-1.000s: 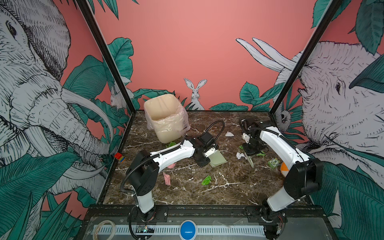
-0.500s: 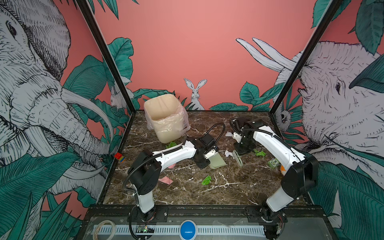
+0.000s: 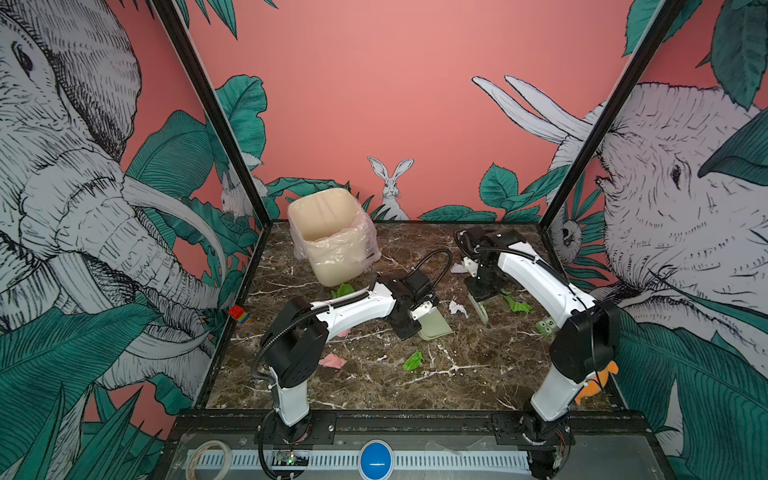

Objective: Sweep away the paper scraps from the table

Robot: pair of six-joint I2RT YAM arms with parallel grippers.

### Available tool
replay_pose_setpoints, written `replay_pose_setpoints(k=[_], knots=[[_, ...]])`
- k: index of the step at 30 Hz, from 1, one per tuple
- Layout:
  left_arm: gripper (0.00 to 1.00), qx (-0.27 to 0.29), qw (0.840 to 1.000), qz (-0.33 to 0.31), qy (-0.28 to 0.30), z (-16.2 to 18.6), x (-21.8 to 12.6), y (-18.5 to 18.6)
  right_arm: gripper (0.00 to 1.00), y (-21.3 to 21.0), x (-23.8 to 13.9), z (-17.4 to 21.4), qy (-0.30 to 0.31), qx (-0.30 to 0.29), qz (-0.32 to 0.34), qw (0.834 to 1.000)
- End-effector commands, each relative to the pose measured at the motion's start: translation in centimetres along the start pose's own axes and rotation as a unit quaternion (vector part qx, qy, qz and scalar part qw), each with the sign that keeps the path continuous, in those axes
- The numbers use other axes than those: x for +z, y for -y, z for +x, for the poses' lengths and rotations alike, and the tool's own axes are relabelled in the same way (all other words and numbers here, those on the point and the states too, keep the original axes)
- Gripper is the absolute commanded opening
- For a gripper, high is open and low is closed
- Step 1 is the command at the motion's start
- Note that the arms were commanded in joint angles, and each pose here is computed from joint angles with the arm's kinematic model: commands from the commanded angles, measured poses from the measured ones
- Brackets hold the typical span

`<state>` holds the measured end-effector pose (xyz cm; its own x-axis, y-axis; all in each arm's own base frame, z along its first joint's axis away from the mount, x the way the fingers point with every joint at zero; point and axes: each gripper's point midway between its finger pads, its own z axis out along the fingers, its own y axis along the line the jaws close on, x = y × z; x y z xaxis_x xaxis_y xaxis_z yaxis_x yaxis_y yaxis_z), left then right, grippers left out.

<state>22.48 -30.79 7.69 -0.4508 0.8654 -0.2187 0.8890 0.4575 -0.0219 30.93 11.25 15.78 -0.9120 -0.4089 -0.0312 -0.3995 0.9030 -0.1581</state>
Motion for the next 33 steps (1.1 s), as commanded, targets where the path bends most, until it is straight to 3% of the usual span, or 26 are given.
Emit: replay_pose_setpoints(k=[1,19,33], knots=[[0.10,0.013,1.000,-0.012,-0.002,-0.2,0.4,-0.1,0.00,0.4,-0.5,-0.7,0.006,-0.007,0.009,1.000],[0.10,0.022,0.999,-0.032,0.007,-0.8,2.3,-0.5,0.00,-1.1,0.6,-1.6,-0.004,-0.018,-0.016,1.000],[0.10,0.020,0.999,-0.027,0.003,-0.8,2.8,-0.4,0.00,-5.6,-0.7,-1.0,-0.001,-0.043,-0.077,0.996]])
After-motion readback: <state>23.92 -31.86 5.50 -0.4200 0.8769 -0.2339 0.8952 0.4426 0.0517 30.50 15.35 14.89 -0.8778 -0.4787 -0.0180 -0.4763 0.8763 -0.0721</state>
